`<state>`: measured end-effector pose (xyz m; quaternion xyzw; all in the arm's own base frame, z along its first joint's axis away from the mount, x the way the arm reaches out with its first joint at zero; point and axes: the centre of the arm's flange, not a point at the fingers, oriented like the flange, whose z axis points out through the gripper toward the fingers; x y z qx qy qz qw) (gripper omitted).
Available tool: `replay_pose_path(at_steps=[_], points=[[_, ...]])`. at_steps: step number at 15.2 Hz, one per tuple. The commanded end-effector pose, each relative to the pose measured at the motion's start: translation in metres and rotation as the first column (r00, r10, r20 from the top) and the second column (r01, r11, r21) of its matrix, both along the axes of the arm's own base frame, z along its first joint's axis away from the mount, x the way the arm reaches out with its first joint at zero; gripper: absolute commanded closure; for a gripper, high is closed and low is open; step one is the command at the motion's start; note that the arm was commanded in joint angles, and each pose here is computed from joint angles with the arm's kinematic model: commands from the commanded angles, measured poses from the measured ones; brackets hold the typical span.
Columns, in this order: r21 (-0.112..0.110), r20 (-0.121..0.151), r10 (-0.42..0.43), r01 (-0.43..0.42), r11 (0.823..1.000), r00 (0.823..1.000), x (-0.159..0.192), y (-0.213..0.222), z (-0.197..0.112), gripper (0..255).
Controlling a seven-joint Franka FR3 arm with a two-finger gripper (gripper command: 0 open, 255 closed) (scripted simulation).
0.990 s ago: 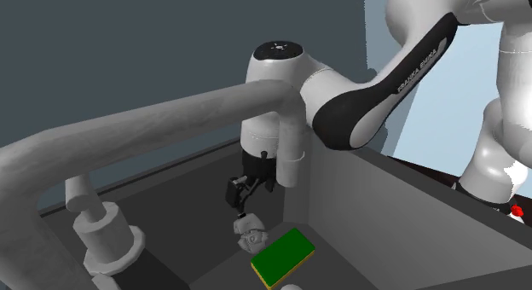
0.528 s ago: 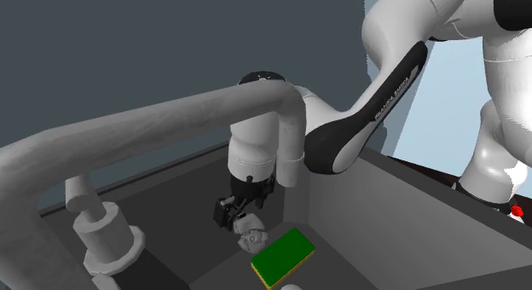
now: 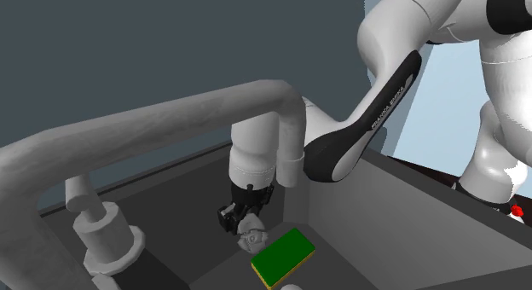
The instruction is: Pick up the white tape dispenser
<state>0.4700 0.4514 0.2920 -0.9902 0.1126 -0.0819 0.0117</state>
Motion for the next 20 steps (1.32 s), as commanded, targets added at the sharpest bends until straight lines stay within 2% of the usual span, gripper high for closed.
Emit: replay_pose_path(at_steps=[1,6,20], points=[[-0.001,-0.001,0.0,0.0,1.0,1.0,0.0,0.0,-0.001,255],[-0.001,-0.001,0.0,0.0,1.0,1.0,0.0,0.0,-0.001,255],[-0.001,-0.001,0.0,0.0,1.0,1.0,0.0,0.0,0.073,255]])
